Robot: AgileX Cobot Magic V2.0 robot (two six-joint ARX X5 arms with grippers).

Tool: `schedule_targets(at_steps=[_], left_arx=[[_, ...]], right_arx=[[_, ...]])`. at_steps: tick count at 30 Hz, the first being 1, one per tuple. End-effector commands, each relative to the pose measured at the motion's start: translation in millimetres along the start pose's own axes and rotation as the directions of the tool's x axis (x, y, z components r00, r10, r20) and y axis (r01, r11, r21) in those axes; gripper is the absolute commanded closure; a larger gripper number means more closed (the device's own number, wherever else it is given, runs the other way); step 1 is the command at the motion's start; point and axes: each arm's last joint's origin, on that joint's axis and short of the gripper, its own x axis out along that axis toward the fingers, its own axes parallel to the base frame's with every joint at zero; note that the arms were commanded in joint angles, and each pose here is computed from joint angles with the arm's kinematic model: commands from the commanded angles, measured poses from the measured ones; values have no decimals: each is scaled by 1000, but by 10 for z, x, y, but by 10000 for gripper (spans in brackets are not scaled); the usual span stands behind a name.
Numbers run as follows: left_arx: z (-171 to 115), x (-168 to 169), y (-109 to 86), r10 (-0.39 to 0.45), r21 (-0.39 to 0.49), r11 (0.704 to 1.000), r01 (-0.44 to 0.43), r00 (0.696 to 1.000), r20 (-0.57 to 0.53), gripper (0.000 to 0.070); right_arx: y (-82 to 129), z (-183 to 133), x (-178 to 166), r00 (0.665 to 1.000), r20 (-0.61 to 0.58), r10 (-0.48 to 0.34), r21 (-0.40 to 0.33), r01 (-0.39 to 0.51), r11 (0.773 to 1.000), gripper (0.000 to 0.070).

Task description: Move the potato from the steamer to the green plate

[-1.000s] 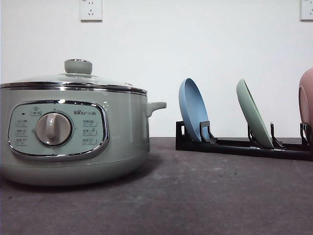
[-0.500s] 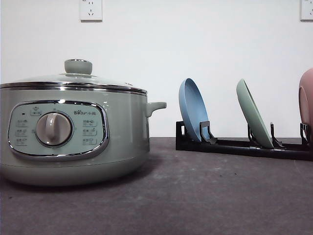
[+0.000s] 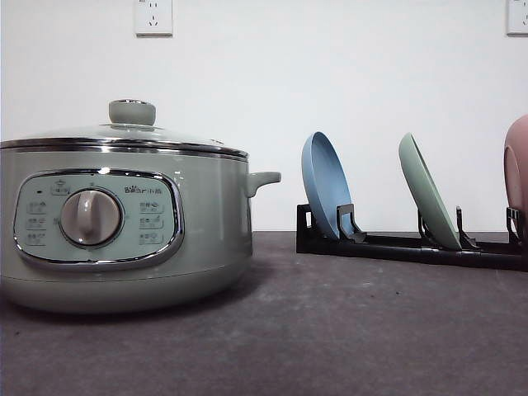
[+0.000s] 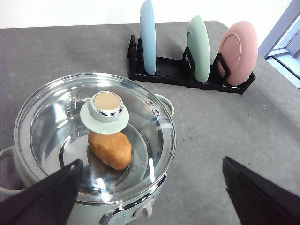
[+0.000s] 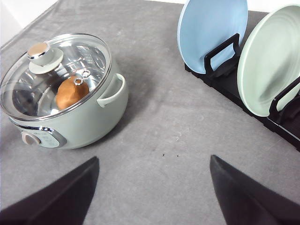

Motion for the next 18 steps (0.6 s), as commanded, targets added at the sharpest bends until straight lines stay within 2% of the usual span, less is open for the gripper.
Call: schedule_targets(at_steps=[1,12,18], left_arx=[[62,-34,-22,-3,27,1000,3,1000,25,88],[62,-34,-22,-3,27,1000,3,1000,25,90],[62,-34,-22,-3,27,1000,3,1000,26,94]], right_arx=[[13,44,-20,1000,17,4,3,-4,1000,221],[10,53,-15,1000,23,2,15,-2,1000,221],[-48,134,73,999,41,-18,100,14,995,221]])
